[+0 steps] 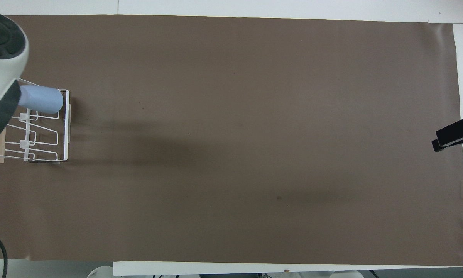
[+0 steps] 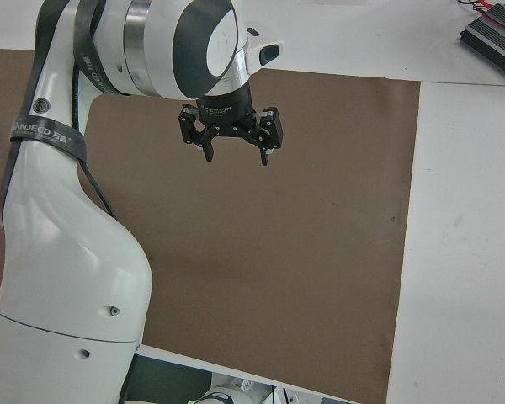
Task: Hang cup on cup holder
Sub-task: 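Release the cup on the rack and withdraw the left gripper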
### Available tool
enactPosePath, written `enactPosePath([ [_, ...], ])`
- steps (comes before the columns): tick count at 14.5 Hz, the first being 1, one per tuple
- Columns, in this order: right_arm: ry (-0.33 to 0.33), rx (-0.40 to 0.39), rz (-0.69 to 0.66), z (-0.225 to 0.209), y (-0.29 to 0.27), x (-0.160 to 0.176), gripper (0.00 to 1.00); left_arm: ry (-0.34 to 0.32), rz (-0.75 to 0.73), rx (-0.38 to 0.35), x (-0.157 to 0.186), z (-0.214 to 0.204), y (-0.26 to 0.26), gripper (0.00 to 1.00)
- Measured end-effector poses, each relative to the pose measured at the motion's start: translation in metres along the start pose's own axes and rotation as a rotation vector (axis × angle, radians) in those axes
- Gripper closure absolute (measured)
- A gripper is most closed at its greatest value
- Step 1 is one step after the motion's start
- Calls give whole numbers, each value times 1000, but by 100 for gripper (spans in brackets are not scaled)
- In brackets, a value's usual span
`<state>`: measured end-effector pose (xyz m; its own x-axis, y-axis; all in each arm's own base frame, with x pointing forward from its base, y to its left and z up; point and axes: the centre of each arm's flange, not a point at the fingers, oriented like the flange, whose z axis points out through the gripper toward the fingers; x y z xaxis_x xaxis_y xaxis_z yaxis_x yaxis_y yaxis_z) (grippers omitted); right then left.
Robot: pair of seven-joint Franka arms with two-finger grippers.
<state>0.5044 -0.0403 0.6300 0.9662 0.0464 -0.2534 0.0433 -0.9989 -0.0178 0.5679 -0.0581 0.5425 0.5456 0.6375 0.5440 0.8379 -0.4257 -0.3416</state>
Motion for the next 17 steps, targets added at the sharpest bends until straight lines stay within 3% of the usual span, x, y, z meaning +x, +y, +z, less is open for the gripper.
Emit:
enactPosePath([
  [2, -1, 0, 0, 0, 0, 0, 0, -109, 111, -76, 13, -4, -11, 0],
  [4, -1, 0, 0, 0, 0, 0, 0, -173, 220, -163, 17, -24, -13, 0],
  [8, -1, 0, 0, 0, 0, 0, 0, -257, 453, -321, 12, -55, -15, 0],
  [12, -1, 0, 0, 0, 0, 0, 0, -320, 747, -431, 5, -66, -22, 0],
  [14, -1, 0, 0, 0, 0, 0, 0, -343, 883, -466, 10, -61, -28, 0],
  [17, 1, 0, 2, 0, 1, 0, 0, -392, 967, -534, 34, -36, -42, 0],
])
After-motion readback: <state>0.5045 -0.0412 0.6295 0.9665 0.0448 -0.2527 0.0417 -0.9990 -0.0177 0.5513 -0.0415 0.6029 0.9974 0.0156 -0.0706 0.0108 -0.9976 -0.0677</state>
